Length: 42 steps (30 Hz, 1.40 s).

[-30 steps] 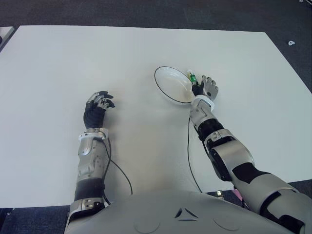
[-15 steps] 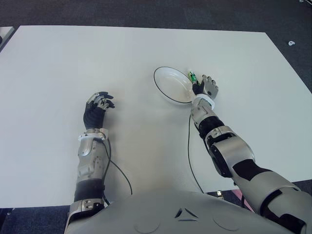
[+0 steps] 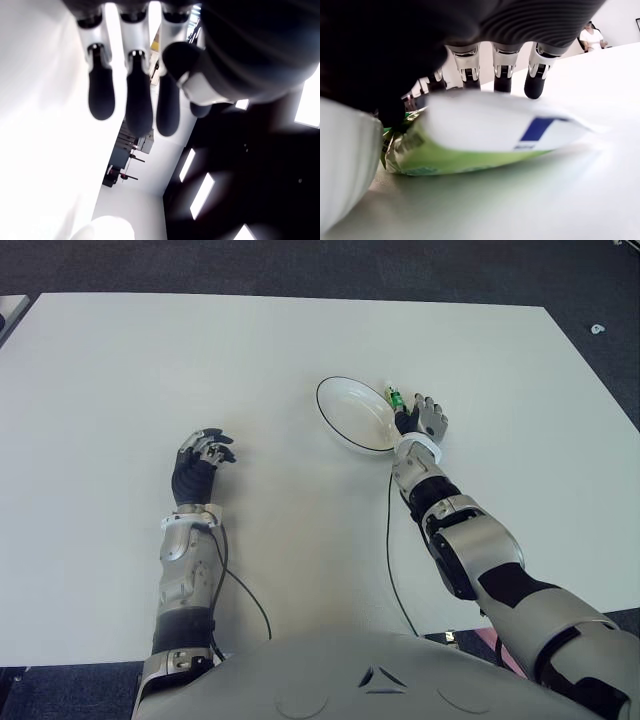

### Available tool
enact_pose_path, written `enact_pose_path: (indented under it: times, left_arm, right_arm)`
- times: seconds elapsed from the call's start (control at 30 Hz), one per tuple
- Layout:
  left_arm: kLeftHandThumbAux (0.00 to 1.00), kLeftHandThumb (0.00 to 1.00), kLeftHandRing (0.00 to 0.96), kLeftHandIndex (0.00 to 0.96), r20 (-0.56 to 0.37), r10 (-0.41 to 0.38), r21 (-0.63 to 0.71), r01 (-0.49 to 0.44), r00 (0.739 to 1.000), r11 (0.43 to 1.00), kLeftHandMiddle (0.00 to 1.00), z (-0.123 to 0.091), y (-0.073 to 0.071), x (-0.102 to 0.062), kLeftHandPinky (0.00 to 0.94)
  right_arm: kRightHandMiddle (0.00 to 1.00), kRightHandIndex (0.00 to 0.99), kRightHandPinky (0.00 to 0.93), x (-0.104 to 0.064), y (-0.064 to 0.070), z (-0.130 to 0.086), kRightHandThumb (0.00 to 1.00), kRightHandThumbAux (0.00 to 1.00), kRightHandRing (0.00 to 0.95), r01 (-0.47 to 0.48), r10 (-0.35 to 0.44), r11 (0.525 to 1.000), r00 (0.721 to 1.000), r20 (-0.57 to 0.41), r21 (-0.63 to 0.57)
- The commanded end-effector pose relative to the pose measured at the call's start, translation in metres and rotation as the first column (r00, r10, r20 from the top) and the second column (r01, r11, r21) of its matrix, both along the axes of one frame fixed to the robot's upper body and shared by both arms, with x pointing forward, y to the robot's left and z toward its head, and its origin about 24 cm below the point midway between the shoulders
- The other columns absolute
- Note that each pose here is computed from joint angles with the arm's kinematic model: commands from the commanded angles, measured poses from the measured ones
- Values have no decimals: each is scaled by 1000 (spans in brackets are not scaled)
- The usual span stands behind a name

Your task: Put the toothpaste on the table into the plate.

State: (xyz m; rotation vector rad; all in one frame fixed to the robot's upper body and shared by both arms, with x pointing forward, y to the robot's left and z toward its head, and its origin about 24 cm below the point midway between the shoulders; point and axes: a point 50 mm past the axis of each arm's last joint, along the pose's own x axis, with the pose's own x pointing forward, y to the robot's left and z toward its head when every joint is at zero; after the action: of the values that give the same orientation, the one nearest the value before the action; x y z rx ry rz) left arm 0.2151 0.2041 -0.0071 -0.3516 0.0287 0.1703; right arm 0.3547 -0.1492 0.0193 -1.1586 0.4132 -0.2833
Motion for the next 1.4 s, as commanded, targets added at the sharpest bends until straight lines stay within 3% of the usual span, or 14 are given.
enact_pose_path:
  times: [0.03,0.4,0.67,1.4]
  left_arm:
    - [678,837,591,408,-188,16,-31,-22,982,999,492,-33,0,-25,553]
    - [678,837,589,407,-197,24,-45,-33,980,998,492,-34,-1,-26,552]
    - [678,837,589,406,-190,20,-50,-30,982,998,492,-34,-1,-25,555]
    - [677,837,593,407,-187,14,-41,-22,982,999,493,-34,-2,-25,561]
  right_arm:
    - [0,0,0,-19,-2,-29,711,193,0,17,-13,999,992,-129,27]
    - [0,0,0,-18,18,-26,686,181,0,-49,50,999,994,-93,11]
    - [0,0,0,-20,43,-24,670,176,0,-135,136,991,987,-90,18]
    - [0,0,0,-27,69,-14,672,205,0,-239,238,971,970,-46,-16]
